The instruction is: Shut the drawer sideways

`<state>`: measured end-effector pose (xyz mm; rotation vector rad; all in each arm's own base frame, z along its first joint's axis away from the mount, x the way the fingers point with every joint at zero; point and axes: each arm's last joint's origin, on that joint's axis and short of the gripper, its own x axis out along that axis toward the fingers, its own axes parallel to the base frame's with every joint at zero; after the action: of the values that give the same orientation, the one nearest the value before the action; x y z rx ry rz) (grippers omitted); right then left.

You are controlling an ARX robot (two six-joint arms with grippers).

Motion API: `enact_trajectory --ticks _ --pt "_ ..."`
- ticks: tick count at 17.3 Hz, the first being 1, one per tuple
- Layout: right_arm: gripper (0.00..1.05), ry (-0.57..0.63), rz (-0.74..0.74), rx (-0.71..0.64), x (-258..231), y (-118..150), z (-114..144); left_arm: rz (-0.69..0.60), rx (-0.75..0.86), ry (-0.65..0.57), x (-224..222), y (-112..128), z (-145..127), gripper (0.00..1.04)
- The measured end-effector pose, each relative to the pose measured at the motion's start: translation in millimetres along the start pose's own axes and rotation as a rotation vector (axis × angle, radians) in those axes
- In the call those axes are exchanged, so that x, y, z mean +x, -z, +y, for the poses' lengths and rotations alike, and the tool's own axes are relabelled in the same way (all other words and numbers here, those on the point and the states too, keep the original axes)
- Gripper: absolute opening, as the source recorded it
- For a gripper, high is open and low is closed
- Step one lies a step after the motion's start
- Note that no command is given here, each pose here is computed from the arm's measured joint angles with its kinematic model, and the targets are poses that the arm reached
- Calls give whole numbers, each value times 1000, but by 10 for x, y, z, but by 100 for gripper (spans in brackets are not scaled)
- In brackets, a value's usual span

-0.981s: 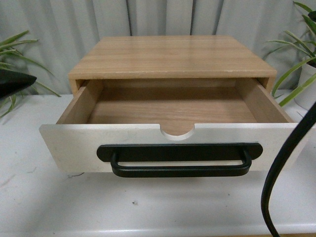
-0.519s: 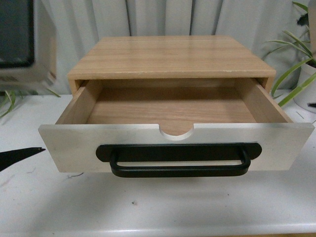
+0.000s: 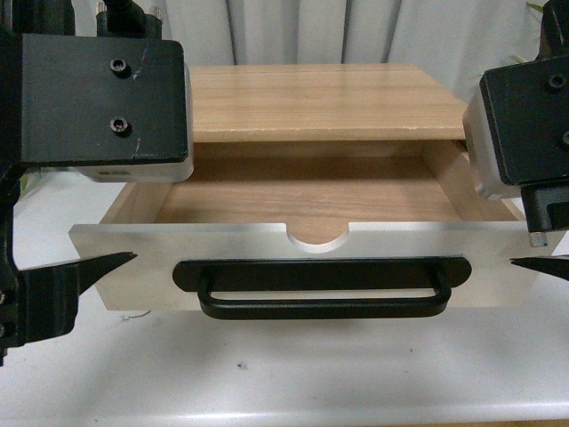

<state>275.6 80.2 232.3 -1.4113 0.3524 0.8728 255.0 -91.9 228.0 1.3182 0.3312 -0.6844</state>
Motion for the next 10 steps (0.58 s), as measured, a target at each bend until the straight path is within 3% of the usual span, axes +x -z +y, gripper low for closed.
enact_trajectory --ticks 10 --pt "98 12 29 29 183 41 -166 27 -34 -40 157 28 51 98"
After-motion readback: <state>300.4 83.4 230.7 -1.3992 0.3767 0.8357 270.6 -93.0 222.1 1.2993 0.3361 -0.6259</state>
